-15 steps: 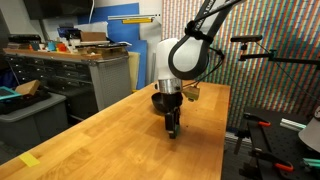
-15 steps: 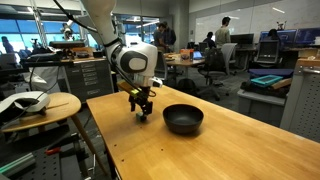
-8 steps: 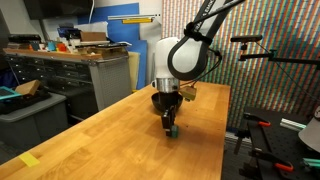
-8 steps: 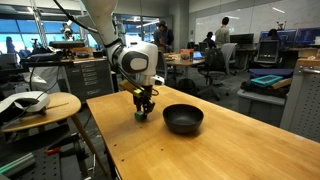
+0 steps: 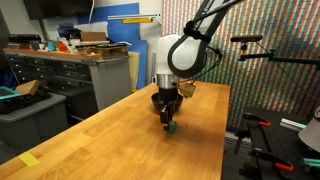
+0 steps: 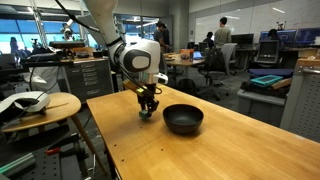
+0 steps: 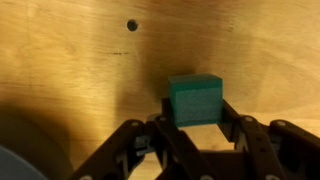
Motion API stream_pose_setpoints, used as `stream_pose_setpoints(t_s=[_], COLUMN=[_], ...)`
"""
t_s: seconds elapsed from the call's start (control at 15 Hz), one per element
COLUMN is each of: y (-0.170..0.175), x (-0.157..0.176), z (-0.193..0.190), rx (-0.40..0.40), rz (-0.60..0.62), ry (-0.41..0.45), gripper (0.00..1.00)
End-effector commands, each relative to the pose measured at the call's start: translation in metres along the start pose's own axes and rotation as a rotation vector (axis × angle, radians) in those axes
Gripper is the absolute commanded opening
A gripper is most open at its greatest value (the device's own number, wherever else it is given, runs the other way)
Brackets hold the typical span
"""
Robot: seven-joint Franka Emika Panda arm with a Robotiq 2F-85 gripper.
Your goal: Put the green block in the black bowl
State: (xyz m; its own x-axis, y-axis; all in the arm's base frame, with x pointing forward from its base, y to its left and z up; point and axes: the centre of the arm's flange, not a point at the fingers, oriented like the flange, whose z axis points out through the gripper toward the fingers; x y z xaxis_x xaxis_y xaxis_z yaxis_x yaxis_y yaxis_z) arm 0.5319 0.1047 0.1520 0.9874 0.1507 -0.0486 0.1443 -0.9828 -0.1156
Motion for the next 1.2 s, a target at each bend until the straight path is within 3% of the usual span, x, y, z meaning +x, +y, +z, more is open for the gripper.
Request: stream_pose_setpoints(t_s=[0.0, 0.6, 1.13], y=[0.006, 0.039, 0.120], x=[0.000, 0.019, 0.051], z=[-0.031, -0.104, -0.136], rx=[-0.039, -0.069, -0.106], rz=[0.028, 0.087, 0.170], ry=[0.013, 0.095, 0.138], gripper=[0.23, 0.23, 0.23])
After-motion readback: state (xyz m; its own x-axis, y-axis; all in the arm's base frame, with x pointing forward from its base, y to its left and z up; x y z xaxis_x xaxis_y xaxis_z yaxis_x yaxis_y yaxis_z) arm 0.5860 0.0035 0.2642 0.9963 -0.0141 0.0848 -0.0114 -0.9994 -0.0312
